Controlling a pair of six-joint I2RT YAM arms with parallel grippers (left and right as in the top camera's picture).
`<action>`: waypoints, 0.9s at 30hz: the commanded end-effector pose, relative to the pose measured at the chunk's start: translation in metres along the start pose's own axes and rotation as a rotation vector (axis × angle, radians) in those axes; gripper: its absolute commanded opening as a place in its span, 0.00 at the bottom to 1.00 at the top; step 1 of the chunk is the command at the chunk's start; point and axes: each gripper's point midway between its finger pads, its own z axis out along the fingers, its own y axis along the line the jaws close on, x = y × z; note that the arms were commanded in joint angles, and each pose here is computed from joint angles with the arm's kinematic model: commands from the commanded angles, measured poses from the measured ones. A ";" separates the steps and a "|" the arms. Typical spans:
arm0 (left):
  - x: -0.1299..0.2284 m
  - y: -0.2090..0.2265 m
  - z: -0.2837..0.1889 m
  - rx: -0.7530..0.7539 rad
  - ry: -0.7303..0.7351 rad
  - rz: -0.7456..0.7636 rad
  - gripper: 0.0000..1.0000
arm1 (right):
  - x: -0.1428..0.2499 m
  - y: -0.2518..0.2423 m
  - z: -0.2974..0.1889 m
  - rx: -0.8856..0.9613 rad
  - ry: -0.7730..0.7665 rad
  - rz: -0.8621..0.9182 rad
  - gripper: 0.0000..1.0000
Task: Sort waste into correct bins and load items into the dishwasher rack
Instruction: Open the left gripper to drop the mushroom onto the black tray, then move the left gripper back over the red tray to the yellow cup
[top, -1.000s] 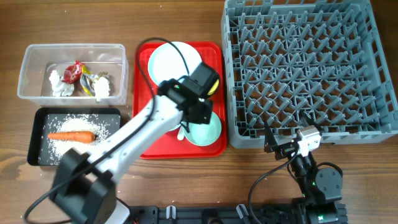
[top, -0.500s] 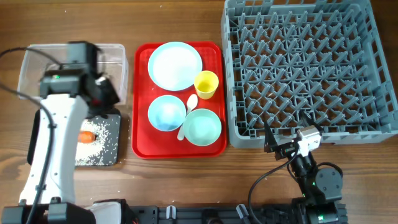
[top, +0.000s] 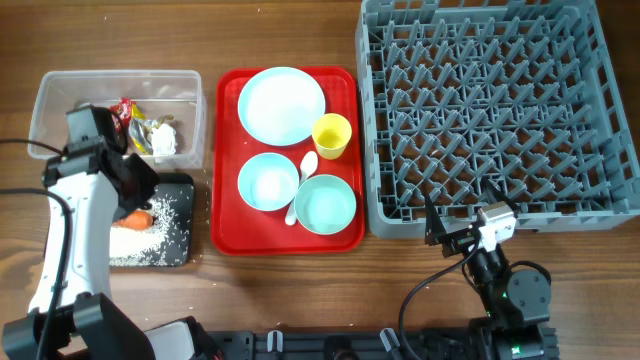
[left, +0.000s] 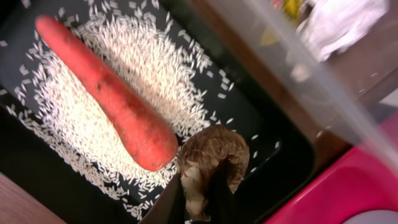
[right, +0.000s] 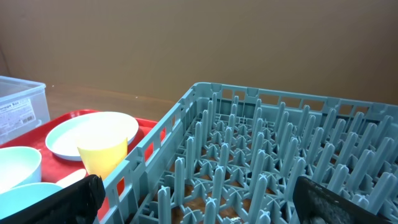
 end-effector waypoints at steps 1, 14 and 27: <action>0.010 0.004 0.011 -0.005 0.021 -0.024 0.20 | -0.001 -0.004 0.000 0.019 -0.006 -0.010 1.00; 0.012 -0.002 0.009 0.029 0.036 -0.026 0.61 | -0.001 -0.004 0.000 0.019 -0.006 -0.010 1.00; 0.068 -0.158 -0.077 0.538 0.035 0.354 0.61 | -0.001 -0.004 0.000 0.019 -0.006 -0.010 1.00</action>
